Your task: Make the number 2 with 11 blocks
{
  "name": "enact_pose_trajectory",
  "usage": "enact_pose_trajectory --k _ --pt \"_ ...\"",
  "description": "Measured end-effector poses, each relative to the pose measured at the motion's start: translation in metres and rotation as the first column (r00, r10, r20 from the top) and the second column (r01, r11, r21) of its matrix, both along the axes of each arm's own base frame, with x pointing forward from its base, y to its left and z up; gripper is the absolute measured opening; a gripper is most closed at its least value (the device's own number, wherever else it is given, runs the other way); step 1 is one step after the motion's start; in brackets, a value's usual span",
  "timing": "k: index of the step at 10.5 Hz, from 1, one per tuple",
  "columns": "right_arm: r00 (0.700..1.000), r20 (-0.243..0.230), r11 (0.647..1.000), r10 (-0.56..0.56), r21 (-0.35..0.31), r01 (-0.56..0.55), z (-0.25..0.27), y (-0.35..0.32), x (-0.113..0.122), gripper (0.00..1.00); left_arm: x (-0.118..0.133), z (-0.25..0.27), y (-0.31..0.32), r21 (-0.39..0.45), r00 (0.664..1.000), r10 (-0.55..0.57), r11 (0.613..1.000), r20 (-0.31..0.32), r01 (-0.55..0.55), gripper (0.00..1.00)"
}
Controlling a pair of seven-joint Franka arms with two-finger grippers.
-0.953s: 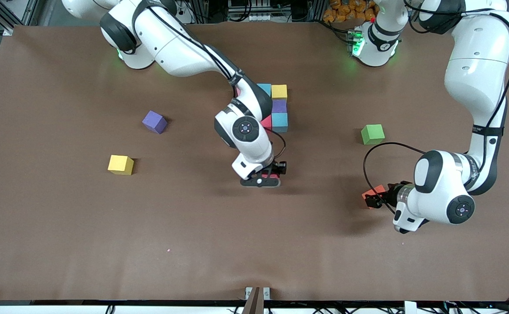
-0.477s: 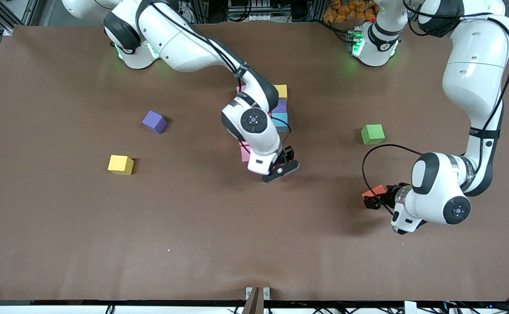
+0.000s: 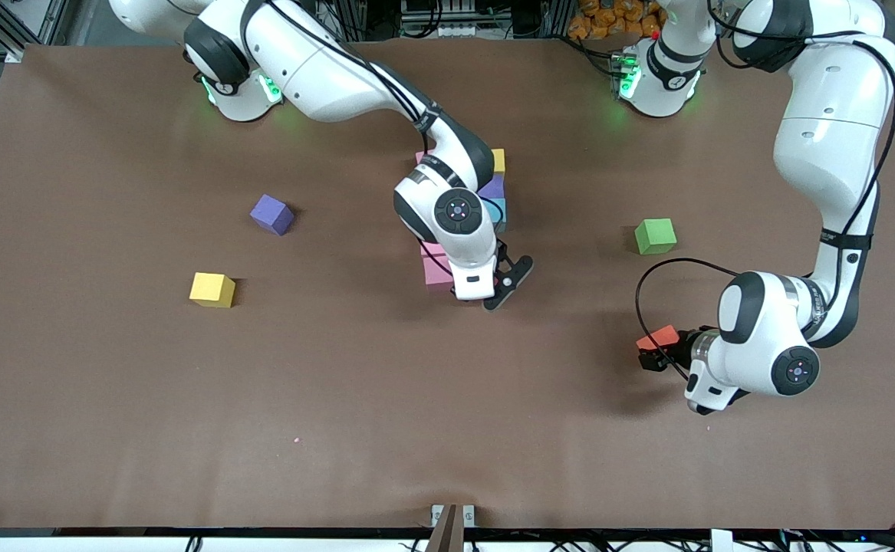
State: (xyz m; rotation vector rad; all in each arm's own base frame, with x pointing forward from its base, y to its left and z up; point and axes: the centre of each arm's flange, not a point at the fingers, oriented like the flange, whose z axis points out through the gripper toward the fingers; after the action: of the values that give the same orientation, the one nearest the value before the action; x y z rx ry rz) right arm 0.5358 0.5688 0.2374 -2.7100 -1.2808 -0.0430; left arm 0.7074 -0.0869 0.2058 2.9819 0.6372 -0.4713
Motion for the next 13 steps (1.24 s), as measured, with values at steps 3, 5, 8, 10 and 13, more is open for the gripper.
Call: enact_pose_trajectory --k 3,5,8,10,13 --pt "0.981 0.025 0.981 0.195 0.011 -0.195 0.006 0.003 -0.003 0.61 0.000 0.000 0.000 0.000 1.000 0.000 1.000 0.002 0.000 0.83" --pt "0.939 0.046 0.940 0.341 0.014 -0.342 0.006 0.006 -0.006 0.61 0.001 0.000 0.000 0.000 1.000 0.001 1.000 0.004 -0.001 0.70" --pt "0.862 0.066 0.864 0.502 0.010 -0.504 0.002 0.010 -0.012 0.61 0.002 0.002 0.001 -0.001 1.000 0.003 1.000 0.008 -0.003 0.56" --pt "0.827 0.061 0.829 0.558 0.004 -0.559 -0.006 0.010 -0.015 0.61 0.002 0.003 0.001 0.001 1.000 0.011 1.000 0.010 -0.011 0.55" --pt "0.805 0.055 0.807 0.590 -0.031 -0.590 -0.014 0.007 -0.016 0.61 0.003 0.006 -0.006 0.011 0.998 0.058 0.998 0.013 -0.058 0.55"
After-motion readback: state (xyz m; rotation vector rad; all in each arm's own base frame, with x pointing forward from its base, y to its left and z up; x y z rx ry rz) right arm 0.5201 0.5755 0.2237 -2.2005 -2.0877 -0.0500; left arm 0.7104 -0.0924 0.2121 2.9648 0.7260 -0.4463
